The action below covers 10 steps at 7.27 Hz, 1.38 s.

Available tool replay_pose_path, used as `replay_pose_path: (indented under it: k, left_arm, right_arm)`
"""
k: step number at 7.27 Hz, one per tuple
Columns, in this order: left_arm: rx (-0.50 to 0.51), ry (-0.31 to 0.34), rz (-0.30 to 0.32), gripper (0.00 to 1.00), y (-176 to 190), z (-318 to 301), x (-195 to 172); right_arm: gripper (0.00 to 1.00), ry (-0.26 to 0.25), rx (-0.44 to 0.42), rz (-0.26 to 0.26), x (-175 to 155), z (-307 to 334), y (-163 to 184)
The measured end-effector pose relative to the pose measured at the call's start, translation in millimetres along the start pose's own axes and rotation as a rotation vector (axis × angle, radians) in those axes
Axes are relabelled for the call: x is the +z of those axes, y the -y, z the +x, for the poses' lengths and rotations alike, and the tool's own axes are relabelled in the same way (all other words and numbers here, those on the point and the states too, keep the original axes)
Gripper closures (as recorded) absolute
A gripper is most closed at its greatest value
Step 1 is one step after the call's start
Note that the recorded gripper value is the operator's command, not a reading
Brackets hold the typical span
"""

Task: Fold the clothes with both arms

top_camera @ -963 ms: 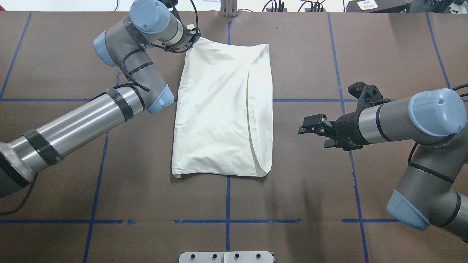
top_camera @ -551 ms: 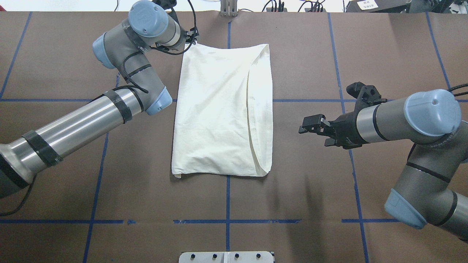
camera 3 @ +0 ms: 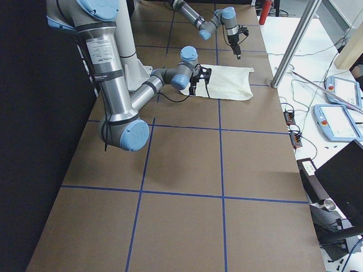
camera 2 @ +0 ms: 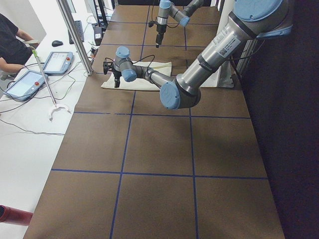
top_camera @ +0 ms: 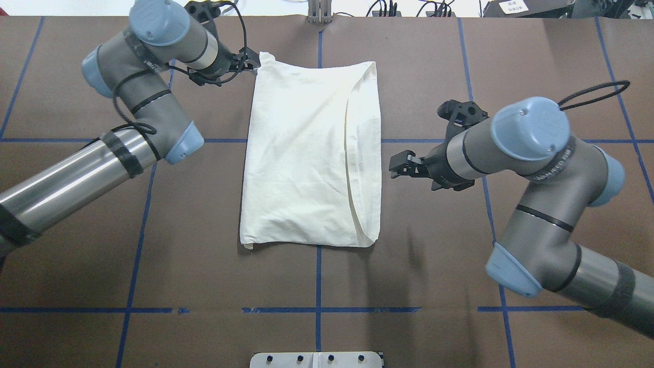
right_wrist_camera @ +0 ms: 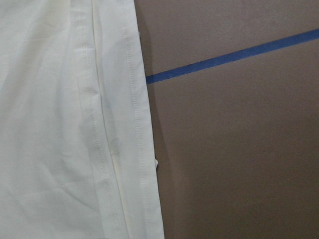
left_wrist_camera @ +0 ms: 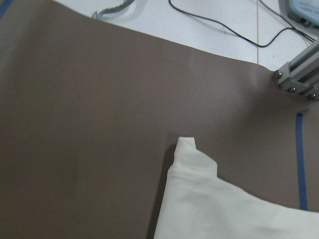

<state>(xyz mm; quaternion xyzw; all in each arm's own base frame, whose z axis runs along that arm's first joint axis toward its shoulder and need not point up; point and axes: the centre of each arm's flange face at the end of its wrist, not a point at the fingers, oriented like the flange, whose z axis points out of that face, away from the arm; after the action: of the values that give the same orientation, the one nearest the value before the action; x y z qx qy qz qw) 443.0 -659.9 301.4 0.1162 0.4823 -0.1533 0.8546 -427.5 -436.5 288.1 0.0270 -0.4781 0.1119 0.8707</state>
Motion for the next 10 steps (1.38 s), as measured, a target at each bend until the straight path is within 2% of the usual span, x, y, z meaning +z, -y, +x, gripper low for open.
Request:
replay_pose_path:
  k: [3, 4, 7, 10]
  left_arm:
    - [0.045, 0.005, -0.035, 0.00, -37, -24, -69]
    - [0.051, 0.005, -0.038, 0.00, -43, -24, -80]
    - [0.052, 0.010, -0.046, 0.00, -50, -28, -82]
    - [0.050, 0.011, -0.049, 0.00, -51, -29, -80]
  right_arm:
    - [0.00, -0.117, -0.072, -0.029, 72, -66, 21]
    - [0.00, -0.149, -0.094, -0.045, 90, -78, 18]
    - [0.00, -0.245, -0.162, -0.088, 116, -98, -5]
    - [0.00, -0.299, -0.205, -0.109, 127, -98, -10]
